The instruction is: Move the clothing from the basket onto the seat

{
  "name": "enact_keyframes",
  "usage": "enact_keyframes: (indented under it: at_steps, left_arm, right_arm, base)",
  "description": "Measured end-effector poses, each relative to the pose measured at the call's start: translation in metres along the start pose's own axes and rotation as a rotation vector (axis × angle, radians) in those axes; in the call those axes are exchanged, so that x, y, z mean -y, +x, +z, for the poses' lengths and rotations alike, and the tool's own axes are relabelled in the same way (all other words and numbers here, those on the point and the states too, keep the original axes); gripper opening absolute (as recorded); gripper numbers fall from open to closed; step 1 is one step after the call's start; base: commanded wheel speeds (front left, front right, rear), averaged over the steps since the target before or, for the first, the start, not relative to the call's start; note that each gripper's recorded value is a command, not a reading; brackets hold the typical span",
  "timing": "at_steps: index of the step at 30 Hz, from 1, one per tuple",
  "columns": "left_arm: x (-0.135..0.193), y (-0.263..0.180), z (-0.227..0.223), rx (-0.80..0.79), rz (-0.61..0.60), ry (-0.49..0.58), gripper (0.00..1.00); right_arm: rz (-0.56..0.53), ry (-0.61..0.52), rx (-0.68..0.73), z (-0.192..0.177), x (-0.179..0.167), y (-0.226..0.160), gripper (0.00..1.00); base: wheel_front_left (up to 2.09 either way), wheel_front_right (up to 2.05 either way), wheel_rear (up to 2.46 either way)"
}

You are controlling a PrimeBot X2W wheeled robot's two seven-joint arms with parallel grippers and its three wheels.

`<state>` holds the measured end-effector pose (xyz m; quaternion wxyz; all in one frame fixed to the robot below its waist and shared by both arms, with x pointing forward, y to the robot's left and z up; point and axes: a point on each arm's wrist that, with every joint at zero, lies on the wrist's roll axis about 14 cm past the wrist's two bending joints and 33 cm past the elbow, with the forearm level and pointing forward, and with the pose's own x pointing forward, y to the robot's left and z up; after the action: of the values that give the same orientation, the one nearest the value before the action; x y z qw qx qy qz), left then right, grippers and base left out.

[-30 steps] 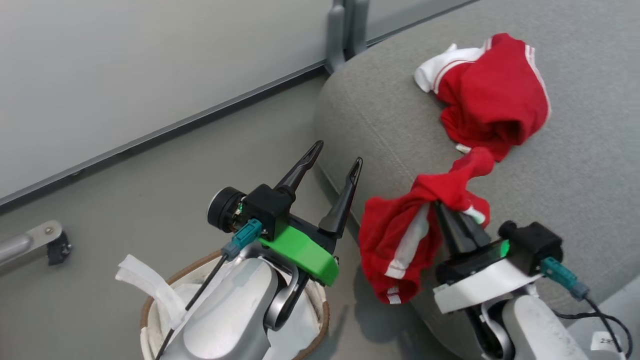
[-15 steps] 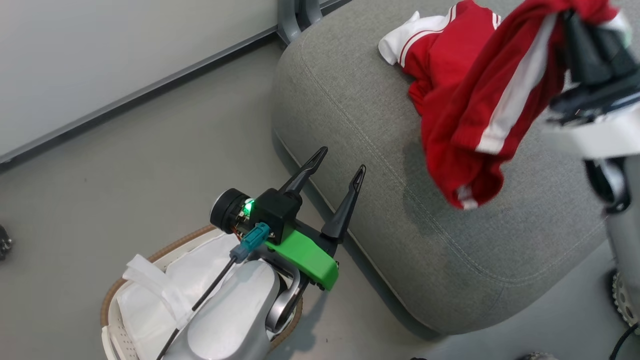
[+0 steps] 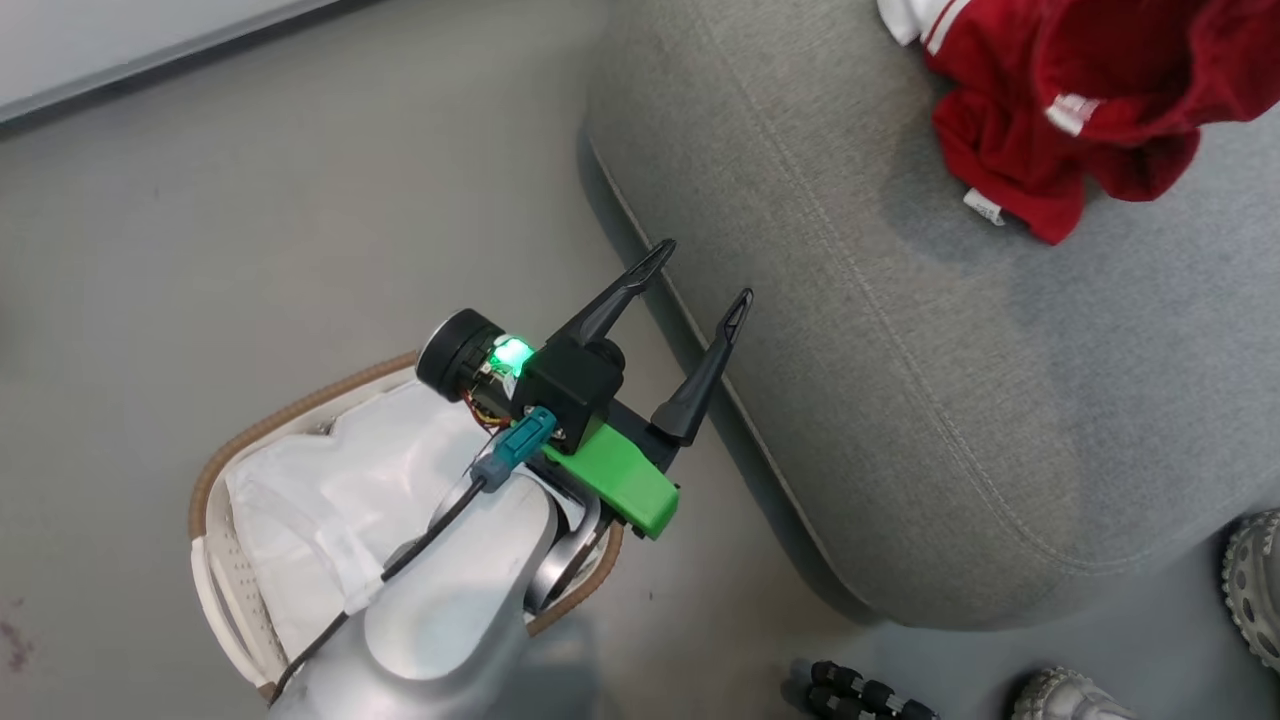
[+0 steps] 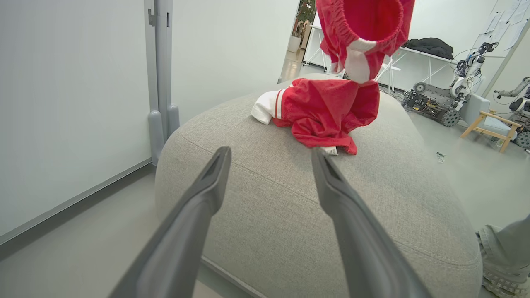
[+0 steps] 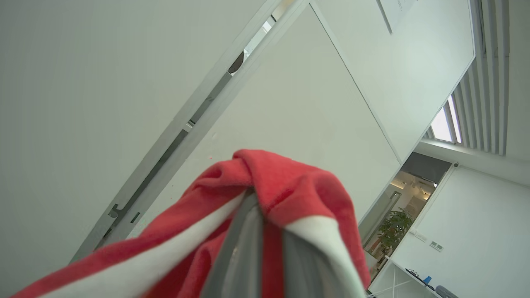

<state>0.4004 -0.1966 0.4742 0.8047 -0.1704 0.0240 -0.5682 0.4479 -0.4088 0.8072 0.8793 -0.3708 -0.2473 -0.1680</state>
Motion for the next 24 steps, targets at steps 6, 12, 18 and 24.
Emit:
enact_keyframes:
  at_steps: [6,12,18,24]
  left_arm:
    - [-0.028,-0.009,-0.014,-0.014,0.039,-0.016,1.0]
    - [-0.051,-0.022,-0.03,-0.035,0.087,-0.035,1.0]
    - [-0.072,-0.037,-0.044,-0.071,0.145,-0.04,1.0]
    - [-0.077,-0.045,-0.042,-0.085,0.175,-0.018,1.0]
  right_arm:
    - [-0.05,-0.001,-0.168,-0.072,-0.01,0.005,0.0]
    - [-0.06,0.073,-0.487,-0.183,-0.052,-0.061,0.0]
    - [-0.109,0.167,-0.738,-0.246,-0.089,-0.151,1.0]
    - [-0.121,0.238,-0.753,-0.238,-0.108,-0.185,1.0]
  base:
    - [0.0,0.0,0.0]
    - [0.0,0.0,0.0]
    - [0.0,0.0,0.0]
    - [0.0,0.0,0.0]
